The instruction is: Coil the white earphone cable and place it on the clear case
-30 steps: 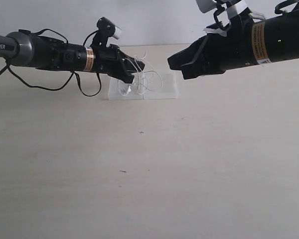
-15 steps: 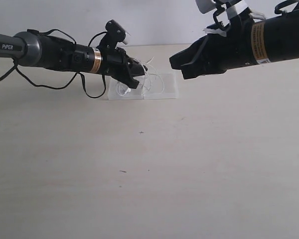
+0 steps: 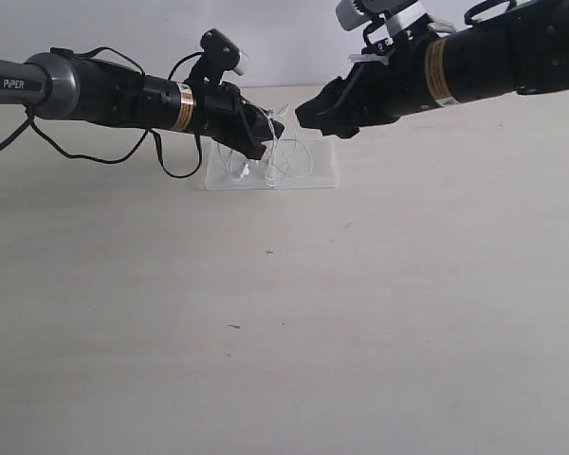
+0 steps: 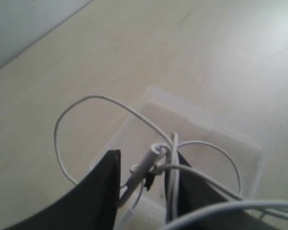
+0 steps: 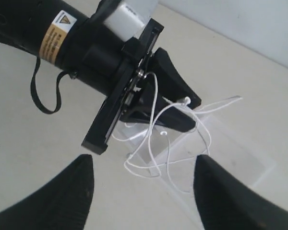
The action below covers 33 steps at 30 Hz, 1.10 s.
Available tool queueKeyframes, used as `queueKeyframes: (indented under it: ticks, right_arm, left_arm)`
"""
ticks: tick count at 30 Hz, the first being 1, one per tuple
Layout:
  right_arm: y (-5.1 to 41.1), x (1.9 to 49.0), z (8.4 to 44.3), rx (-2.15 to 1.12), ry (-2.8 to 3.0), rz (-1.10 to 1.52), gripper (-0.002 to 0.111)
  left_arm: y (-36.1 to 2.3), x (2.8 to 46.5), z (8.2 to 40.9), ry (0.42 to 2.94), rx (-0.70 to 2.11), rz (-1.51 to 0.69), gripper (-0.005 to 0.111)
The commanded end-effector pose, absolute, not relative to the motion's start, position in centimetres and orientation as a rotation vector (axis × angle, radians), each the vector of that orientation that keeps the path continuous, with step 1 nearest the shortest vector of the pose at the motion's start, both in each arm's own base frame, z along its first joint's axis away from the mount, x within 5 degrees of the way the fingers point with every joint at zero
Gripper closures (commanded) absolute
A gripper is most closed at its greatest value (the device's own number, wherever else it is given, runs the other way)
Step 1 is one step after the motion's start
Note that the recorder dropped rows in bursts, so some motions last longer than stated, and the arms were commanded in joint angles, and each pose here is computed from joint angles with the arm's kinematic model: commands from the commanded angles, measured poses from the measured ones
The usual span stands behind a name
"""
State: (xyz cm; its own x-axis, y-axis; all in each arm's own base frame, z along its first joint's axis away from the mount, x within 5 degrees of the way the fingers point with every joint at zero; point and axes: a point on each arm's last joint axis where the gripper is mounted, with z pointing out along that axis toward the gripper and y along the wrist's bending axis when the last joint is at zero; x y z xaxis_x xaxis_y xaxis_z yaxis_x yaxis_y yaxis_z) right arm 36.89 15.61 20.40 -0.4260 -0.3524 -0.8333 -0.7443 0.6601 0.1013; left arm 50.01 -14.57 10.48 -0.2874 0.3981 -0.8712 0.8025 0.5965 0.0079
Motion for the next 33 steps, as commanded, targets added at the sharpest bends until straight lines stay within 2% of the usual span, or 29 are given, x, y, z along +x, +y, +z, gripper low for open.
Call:
queueKeyframes:
  ticks: [1, 10, 19, 25, 30, 33]
  right_arm:
    - [17.0, 38.7, 18.9, -0.937, 2.009, 0.679, 0.049]
    - [18.6, 41.5, 13.6, -0.968, 2.08, 0.667, 0.049]
    - [19.6, 42.3, 12.0, -0.985, 2.082, 0.71, 0.052]
    - [19.5, 43.2, 11.4, -0.89, 2.134, 0.633, 0.079]
    - [19.1, 43.6, 11.3, -0.834, 2.16, 0.582, 0.108]
    - [18.8, 43.9, 11.3, -0.792, 2.176, 0.537, 0.108]
  left_arm:
    - [-14.9, 49.9, 10.9, 1.899, 0.99, -0.551, 0.074]
    - [-15.1, 49.7, 11.0, 1.897, 0.989, -0.589, 0.074]
    - [-15.0, 49.7, 11.0, 1.9, 0.985, -0.589, 0.074]
    - [-15.0, 49.7, 11.0, 1.904, 0.978, -0.596, 0.074]
    - [-15.0, 49.6, 11.0, 1.896, 0.998, -0.616, 0.074]
    - [-14.9, 49.3, 11.3, 1.88, 1.042, -0.635, 0.074]
